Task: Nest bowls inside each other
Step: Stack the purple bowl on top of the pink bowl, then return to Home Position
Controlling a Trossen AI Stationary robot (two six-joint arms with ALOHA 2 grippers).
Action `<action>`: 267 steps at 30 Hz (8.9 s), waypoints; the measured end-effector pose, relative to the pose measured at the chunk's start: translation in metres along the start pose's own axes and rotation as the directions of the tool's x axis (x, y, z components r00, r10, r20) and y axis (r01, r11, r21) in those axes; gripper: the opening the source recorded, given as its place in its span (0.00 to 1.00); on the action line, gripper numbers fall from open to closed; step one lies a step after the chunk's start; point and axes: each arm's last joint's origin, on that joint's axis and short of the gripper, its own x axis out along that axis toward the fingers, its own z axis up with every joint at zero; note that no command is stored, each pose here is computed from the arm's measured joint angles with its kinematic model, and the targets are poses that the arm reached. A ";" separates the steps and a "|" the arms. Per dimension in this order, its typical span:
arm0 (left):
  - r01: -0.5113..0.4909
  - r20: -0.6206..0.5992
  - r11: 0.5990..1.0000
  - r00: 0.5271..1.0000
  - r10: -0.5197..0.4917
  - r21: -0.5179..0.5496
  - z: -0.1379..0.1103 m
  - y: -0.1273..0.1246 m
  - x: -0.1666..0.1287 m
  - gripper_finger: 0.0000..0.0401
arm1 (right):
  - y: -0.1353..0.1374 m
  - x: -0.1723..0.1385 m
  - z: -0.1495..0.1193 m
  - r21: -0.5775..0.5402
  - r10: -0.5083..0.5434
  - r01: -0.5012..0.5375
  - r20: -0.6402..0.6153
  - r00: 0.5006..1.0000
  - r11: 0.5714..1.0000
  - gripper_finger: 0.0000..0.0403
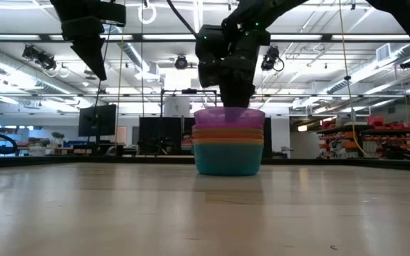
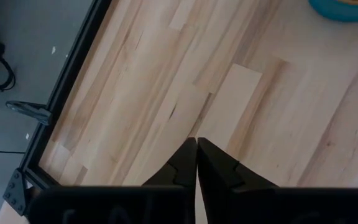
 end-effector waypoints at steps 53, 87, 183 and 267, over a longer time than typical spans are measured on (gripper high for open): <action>-0.018 0.137 0.996 0.991 0.006 0.086 0.013 -0.003 -0.001 0.04 | 0.124 -0.227 -0.089 -0.267 0.102 0.115 0.678 0.728 0.957 0.22; 0.367 0.500 0.840 0.681 -0.535 0.399 0.050 -0.039 -0.036 0.08 | 0.156 -0.154 -0.243 -0.535 0.535 -0.104 0.773 0.340 0.839 0.22; 0.501 0.919 0.819 0.108 -0.379 0.279 -0.137 0.024 0.049 0.08 | 0.107 -0.054 -0.319 -0.712 0.696 -0.012 0.689 -0.205 0.702 0.22; 0.279 0.780 0.958 0.585 -0.223 0.064 -0.140 0.035 0.097 0.09 | 0.097 0.007 -0.320 -0.536 0.487 -0.008 0.760 0.431 0.844 0.22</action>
